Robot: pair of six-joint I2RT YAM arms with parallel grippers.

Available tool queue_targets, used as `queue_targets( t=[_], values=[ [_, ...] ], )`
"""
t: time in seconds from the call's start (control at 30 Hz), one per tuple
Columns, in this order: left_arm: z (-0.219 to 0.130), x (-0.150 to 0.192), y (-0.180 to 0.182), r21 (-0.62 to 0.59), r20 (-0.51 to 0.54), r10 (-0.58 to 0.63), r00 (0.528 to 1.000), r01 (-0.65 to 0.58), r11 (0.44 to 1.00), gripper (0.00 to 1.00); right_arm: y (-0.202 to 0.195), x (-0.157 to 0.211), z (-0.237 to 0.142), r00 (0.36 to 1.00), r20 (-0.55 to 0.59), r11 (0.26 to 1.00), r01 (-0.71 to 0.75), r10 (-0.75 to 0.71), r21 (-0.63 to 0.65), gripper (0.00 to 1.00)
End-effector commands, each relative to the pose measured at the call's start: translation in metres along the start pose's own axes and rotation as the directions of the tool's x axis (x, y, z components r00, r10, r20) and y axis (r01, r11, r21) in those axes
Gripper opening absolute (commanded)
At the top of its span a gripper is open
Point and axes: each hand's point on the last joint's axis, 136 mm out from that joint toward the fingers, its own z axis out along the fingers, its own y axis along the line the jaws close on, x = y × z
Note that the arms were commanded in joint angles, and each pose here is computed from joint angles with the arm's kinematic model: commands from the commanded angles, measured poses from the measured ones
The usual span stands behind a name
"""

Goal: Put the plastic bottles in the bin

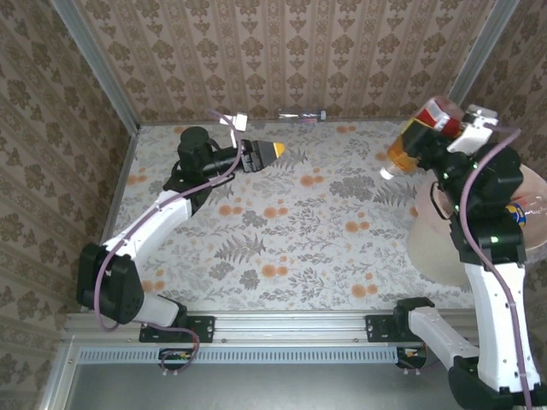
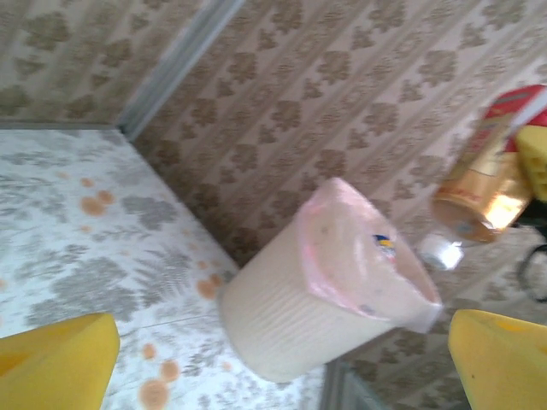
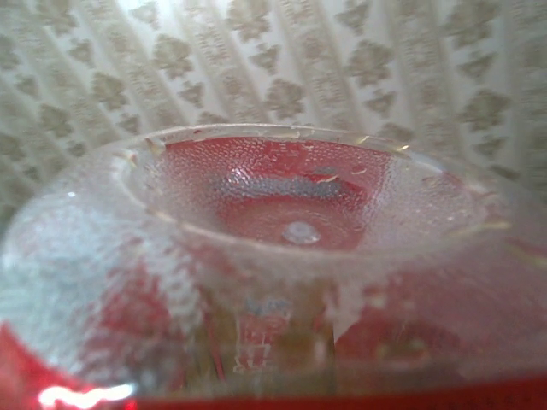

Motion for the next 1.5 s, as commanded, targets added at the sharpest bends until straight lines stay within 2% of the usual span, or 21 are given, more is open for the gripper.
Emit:
queue_targets(
  t=[0.0,0.07,0.1,0.2,0.27,0.37,0.47,0.6,0.67,0.83,0.93,1.03,1.1,1.17,1.2,1.23,1.33,1.47],
  values=[
    [-0.013,-0.002,0.014,-0.162,-0.004,0.112,0.994,-0.111,0.981,1.00,-0.048,0.013,-0.018,0.993,-0.102,0.967,0.086,-0.062,0.240,0.51],
    [-0.018,-0.003,0.018,-0.214,0.004,0.126,0.992,-0.122,0.969,1.00,-0.069,0.004,-0.029,0.986,-0.131,0.925,0.139,-0.098,0.353,0.51],
    [-0.030,-0.013,0.032,-0.291,0.034,0.134,0.990,-0.119,0.949,1.00,-0.080,-0.001,-0.034,0.982,-0.148,0.897,0.169,-0.118,0.409,0.51],
    [-0.045,-0.018,0.051,-0.422,0.062,0.142,0.988,-0.103,0.901,1.00,-0.106,-0.011,-0.050,0.966,-0.211,0.810,0.243,-0.150,0.533,0.51],
    [-0.057,-0.020,0.064,-0.501,0.079,0.143,0.987,-0.085,0.861,1.00,-0.128,-0.014,-0.063,0.947,-0.278,0.720,0.304,-0.158,0.624,0.51],
    [-0.068,-0.024,0.076,-0.569,0.096,0.136,0.986,-0.058,0.820,1.00,-0.156,-0.011,-0.079,0.910,-0.385,0.594,0.396,-0.153,0.700,0.51],
    [-0.070,-0.029,0.081,-0.587,0.105,0.114,0.988,-0.031,0.809,1.00,-0.173,-0.002,-0.087,0.877,-0.467,0.534,0.451,-0.114,0.716,0.52],
    [-0.067,-0.032,0.083,-0.588,0.095,0.078,0.992,-0.007,0.809,1.00,-0.188,0.012,-0.089,0.826,-0.560,0.503,0.509,-0.060,0.698,0.52],
    [-0.067,-0.031,0.085,-0.589,0.100,0.060,0.993,0.010,0.808,1.00,-0.195,0.019,-0.085,0.818,-0.574,0.512,0.508,-0.036,0.692,0.53],
    [-0.067,-0.030,0.087,-0.586,0.130,0.032,0.991,0.051,0.809,1.00,-0.194,0.021,-0.057,0.876,-0.481,0.610,0.372,0.017,0.700,0.53],
    [-0.067,-0.029,0.088,-0.585,0.138,0.024,0.990,0.062,0.809,1.00,-0.201,0.017,-0.045,0.895,-0.443,0.608,0.326,0.047,0.724,0.54],
    [-0.069,-0.027,0.090,-0.594,0.135,0.022,0.991,0.063,0.802,1.00,-0.213,0.031,-0.040,0.878,-0.462,0.585,0.310,0.126,0.749,0.55],
    [-0.070,-0.026,0.092,-0.600,0.132,0.021,0.991,0.063,0.798,1.00,-0.225,0.041,-0.048,0.867,-0.469,0.522,0.326,0.167,0.788,0.59],
    [-0.070,-0.026,0.092,-0.604,0.128,0.025,0.991,0.058,0.795,1.00,-0.237,0.047,-0.060,0.861,-0.474,0.438,0.360,0.182,0.823,0.75],
    [-0.070,-0.025,0.093,-0.606,0.124,0.026,0.992,0.055,0.793,1.00,-0.241,0.049,-0.063,0.854,-0.485,0.420,0.377,0.187,0.826,0.84],
    [-0.070,-0.025,0.094,-0.610,0.119,0.025,0.993,0.053,0.791,1.00,-0.242,0.052,-0.065,0.843,-0.502,0.411,0.394,0.196,0.822,0.90],
    [-0.069,-0.024,0.096,-0.616,0.108,0.023,0.994,0.049,0.787,1.00,-0.240,0.053,-0.068,0.833,-0.512,0.412,0.400,0.210,0.819,0.99],
    [-0.068,-0.021,0.101,-0.619,0.111,0.013,0.994,0.059,0.783,1.00,-0.221,0.039,-0.066,0.873,-0.454,0.481,0.325,0.178,0.814,1.00]
  ],
)
